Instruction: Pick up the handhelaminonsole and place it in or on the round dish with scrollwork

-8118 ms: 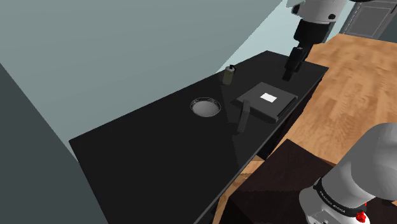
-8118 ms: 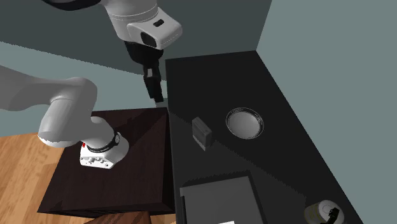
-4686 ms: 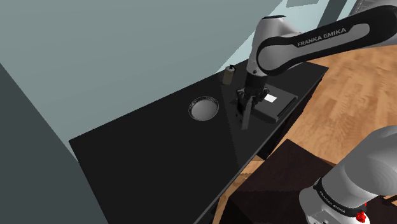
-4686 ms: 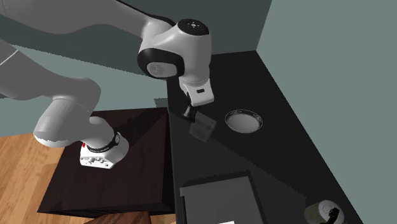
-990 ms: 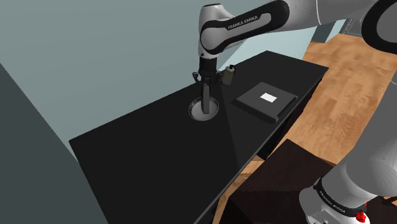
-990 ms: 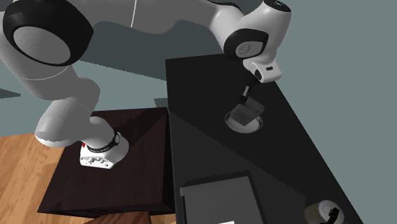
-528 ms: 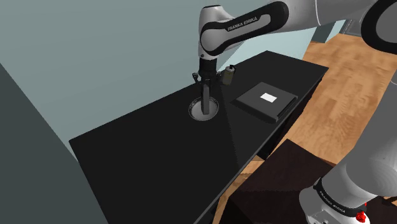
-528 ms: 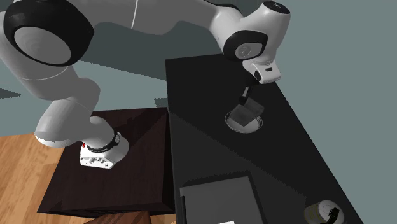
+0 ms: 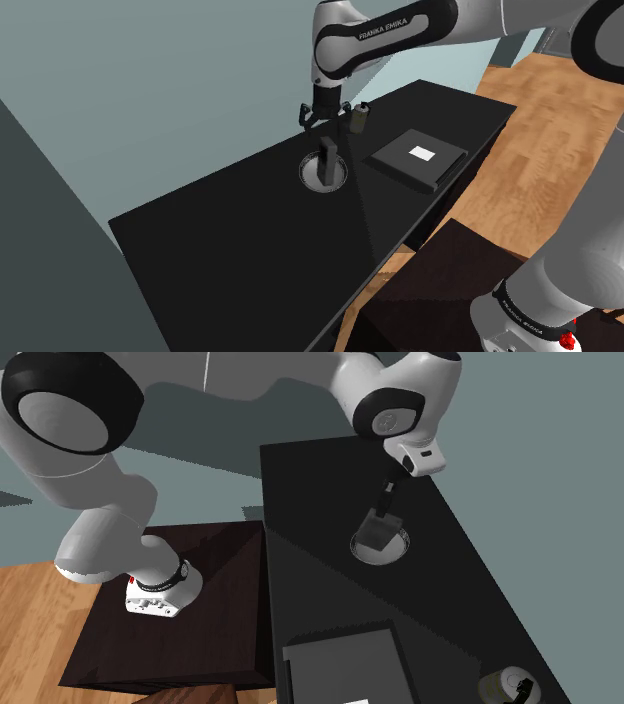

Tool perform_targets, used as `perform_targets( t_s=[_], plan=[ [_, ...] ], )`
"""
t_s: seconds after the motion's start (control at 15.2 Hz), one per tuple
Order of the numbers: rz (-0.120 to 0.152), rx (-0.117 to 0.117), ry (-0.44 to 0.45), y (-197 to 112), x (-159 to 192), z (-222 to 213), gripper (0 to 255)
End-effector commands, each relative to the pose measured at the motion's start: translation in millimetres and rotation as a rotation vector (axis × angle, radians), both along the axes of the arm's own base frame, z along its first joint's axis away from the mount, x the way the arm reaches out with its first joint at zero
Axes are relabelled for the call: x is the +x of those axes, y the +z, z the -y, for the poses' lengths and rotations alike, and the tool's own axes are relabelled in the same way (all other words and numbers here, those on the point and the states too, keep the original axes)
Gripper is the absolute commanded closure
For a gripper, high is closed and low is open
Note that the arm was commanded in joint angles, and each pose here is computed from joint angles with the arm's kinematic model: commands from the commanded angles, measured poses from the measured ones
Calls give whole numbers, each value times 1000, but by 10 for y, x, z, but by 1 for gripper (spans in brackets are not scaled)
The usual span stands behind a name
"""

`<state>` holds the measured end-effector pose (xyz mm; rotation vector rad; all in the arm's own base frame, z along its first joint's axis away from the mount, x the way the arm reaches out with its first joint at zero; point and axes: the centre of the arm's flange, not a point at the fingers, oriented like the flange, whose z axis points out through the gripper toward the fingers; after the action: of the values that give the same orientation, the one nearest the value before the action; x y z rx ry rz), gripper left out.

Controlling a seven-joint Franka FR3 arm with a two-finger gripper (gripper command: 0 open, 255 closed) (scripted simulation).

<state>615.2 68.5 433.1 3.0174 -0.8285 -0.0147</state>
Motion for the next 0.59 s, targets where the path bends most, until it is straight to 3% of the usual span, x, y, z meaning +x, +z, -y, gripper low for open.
perform_targets(
  t_s=[0.0,0.53],
  plan=[
    [-1,0,0,228,-5,4,0],
    [-1,0,0,332,-3,3,0]
  ],
)
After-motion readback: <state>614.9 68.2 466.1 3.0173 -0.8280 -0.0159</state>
